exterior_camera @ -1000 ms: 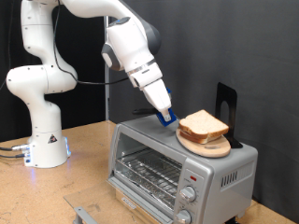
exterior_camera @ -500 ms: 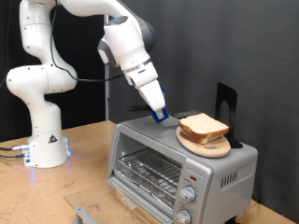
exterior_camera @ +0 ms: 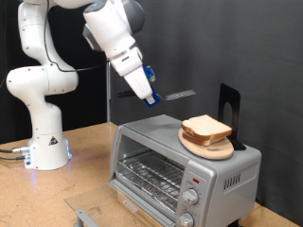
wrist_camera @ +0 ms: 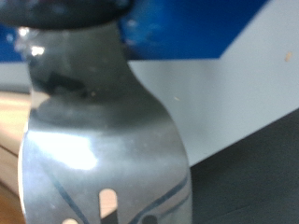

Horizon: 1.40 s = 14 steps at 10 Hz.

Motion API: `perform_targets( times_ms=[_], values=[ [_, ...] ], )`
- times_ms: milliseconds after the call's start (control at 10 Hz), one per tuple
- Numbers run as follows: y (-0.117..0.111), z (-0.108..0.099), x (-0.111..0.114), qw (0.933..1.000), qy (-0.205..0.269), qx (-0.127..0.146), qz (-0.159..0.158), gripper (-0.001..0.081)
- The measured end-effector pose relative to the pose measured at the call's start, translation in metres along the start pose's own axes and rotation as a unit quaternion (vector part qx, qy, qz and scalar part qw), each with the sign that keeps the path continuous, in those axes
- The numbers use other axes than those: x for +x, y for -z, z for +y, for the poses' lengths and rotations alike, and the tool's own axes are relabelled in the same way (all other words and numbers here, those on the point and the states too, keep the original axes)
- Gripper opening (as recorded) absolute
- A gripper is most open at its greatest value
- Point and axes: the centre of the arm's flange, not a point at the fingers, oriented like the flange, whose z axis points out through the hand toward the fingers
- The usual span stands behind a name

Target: Make a piece of toast with the oven

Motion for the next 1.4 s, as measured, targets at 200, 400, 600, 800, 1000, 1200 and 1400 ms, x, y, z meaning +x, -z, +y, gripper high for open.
perform_targets(
  times_ms=[200,400,600,800,1000,1200,1400],
  values=[
    [0.015,0.027,0.005,0.9994,-0.029,-0.019,-0.001,0.0264],
    [0.018,0.051,0.013,0.9969,-0.063,-0.045,-0.009,0.0264],
    [0.014,0.073,0.024,0.9945,-0.088,-0.054,-0.015,0.0264],
    [0.011,0.091,0.031,0.9931,-0.1,-0.057,-0.02,0.0264],
    [0.005,0.106,0.036,0.991,-0.111,-0.069,-0.029,0.0264],
    [-0.006,0.12,0.039,0.9894,-0.114,-0.083,-0.035,0.0264],
    [-0.018,0.128,0.044,0.9881,-0.121,-0.089,-0.033,0.0264]
  ],
)
